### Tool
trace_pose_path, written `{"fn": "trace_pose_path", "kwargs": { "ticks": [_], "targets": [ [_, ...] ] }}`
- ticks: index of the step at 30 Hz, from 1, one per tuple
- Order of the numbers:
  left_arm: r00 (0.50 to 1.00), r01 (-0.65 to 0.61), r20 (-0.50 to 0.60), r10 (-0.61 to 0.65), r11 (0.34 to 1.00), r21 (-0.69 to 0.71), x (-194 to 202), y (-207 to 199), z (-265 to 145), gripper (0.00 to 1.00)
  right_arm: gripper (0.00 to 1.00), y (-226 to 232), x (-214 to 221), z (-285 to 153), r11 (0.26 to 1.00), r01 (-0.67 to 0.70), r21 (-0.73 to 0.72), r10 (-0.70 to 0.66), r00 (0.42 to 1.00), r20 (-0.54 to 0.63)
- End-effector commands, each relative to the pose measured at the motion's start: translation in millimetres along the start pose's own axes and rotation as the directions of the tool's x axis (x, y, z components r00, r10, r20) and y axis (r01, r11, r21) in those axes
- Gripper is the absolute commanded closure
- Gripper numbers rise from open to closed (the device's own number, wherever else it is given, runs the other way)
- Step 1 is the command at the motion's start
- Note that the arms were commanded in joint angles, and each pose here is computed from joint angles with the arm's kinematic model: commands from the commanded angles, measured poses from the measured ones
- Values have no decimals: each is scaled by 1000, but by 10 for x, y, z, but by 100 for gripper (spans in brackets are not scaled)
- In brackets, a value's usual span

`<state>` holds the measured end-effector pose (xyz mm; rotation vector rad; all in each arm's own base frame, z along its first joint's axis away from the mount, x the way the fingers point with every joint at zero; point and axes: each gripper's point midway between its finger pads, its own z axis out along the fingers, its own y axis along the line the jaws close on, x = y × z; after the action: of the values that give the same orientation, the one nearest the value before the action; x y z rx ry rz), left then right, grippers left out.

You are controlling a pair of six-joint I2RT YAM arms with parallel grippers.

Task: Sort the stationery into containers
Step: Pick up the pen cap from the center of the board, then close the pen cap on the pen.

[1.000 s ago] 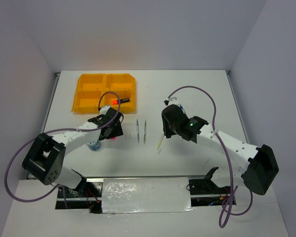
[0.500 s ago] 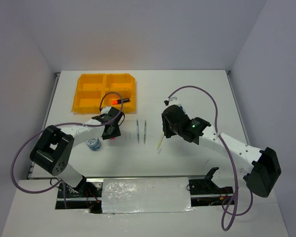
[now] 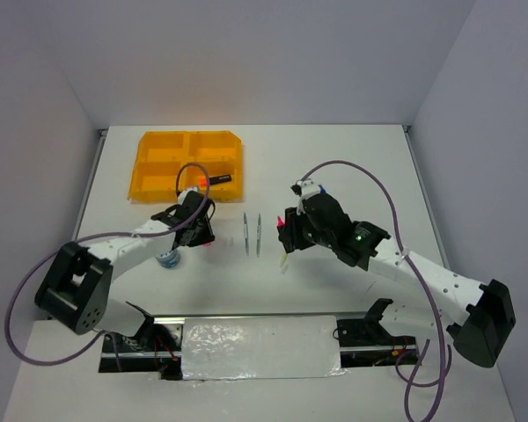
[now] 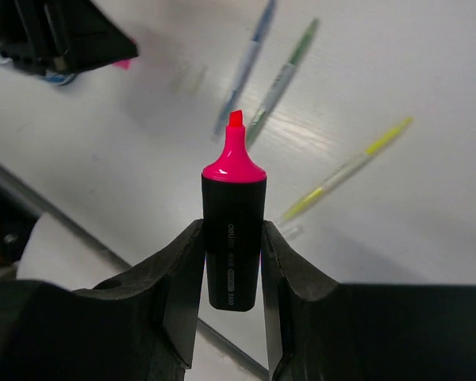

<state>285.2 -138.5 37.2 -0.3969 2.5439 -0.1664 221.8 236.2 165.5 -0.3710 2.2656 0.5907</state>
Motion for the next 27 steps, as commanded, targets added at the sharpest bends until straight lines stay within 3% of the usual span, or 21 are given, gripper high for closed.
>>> {"fn": "trace_pose_path", "kwargs": {
  "ticks": [1, 3, 6, 7, 8, 10, 11, 14, 18, 24, 27],
  "targets": [
    [978, -50, 205, -28, 930, 364, -577, -686, -625, 100, 82, 578, -252, -163, 946, 35, -321, 14, 989, 148],
    [953, -116, 298, -55, 842, 528, -771, -945, -1079, 100, 82, 732, -302, -287, 910, 24, -413, 55, 982, 179],
    [864, -263, 474, -173, 647, 716, -1106, -1263, -1855, 100, 83, 964, -439, -538, 831, 33, -556, 133, 958, 256],
    [850, -336, 494, -181, 536, 775, -1059, -1378, -2131, 100, 83, 1043, -400, -633, 790, 34, -612, 151, 957, 248],
    [790, -423, 557, -257, 428, 798, -1165, -1458, -2503, 100, 83, 1139, -499, -748, 750, 65, -658, 172, 942, 289],
    [773, -506, 564, -289, 255, 824, -1019, -1499, -2896, 100, 83, 1269, -445, -865, 677, 91, -730, 170, 946, 276],
    [722, -580, 596, -352, 162, 799, -1033, -1504, -3211, 100, 83, 1369, -506, -973, 625, 120, -771, 182, 938, 293],
    [758, -586, 540, -365, -17, 810, -860, -1512, -3524, 100, 84, 1529, -561, -1142, 534, 160, -830, 183, 937, 298],
    [748, -627, 530, -400, -164, 761, -731, -1456, -3822, 100, 84, 1626, -664, -1320, 490, 218, -844, 186, 920, 345],
    [742, -656, 532, -409, -275, 703, -562, -1362, -4048, 100, 86, 1745, -676, -1435, 398, 248, -883, 188, 920, 343],
    [742, -658, 530, -411, -294, 693, -534, -1344, -4088, 100, 86, 1802, -695, -1539, 344, 270, -899, 198, 915, 351]
  ]
}}
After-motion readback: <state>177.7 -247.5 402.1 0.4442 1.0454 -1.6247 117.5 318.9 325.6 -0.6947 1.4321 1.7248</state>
